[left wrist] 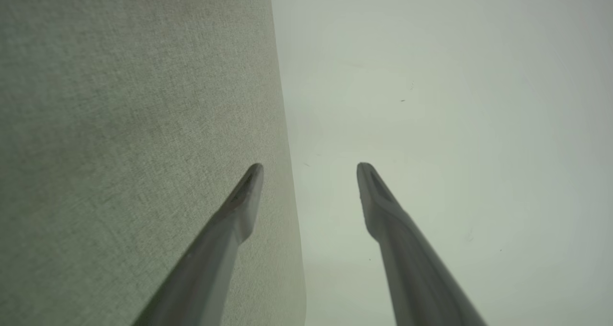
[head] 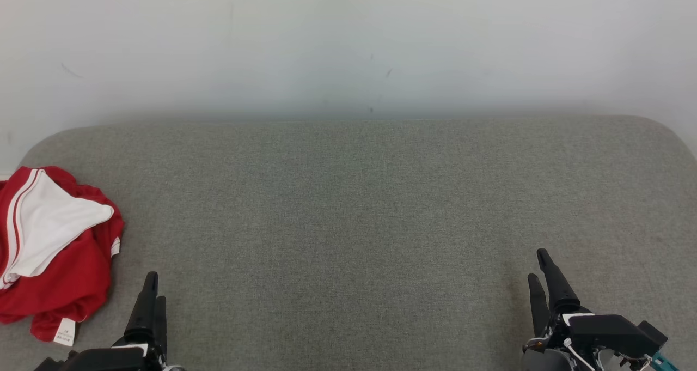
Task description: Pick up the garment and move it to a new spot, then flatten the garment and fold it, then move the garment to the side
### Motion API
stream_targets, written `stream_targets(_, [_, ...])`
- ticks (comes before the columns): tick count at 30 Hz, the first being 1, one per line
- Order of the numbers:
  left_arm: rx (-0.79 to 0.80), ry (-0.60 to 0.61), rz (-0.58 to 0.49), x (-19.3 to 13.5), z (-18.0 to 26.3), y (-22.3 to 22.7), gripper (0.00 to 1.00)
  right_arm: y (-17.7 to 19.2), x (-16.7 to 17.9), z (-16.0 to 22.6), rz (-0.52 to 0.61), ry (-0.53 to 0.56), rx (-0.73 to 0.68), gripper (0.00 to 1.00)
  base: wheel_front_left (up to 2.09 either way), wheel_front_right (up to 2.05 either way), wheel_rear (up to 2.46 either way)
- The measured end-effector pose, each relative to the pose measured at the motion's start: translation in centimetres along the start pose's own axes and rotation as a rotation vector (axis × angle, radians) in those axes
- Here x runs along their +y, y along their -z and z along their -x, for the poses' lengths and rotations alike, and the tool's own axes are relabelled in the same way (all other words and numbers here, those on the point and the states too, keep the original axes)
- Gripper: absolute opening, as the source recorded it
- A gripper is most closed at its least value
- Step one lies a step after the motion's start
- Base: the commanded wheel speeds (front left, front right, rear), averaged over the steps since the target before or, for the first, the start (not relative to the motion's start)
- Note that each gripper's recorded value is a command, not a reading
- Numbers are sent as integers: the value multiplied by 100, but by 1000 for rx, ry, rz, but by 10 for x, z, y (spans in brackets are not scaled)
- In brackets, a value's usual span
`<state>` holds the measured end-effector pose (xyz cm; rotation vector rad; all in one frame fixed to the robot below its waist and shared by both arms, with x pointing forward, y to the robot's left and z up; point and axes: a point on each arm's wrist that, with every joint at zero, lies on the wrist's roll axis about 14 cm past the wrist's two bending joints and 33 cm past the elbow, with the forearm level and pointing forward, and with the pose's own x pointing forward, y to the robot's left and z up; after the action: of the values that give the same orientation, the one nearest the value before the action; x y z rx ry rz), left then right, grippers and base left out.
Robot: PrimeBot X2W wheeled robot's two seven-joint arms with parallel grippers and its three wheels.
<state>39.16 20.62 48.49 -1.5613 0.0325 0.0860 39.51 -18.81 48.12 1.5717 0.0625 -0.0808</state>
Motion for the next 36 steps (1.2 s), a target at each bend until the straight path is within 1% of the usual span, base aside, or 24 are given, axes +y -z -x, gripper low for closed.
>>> stream_targets(6, [-12,7,-65,-3,1,0,100,5,1,3,74,-7,5,100,0,0,0])
stream_targets(19, [-38,16,-300,-6,6,-3,100,10,2,9,286,-21,7,100,0,0,0])
stream_targets(22, [-43,16,-340,-6,7,-3,100,12,3,10,333,-28,8,100,0,0,0])
stream_targets(23, [-50,20,-370,-8,7,-4,100,13,6,10,373,-38,8,100,0,0,0])
stream_targets(36, [-65,15,-660,-10,13,-4,100,16,4,15,637,-52,12,100,0,0,0])
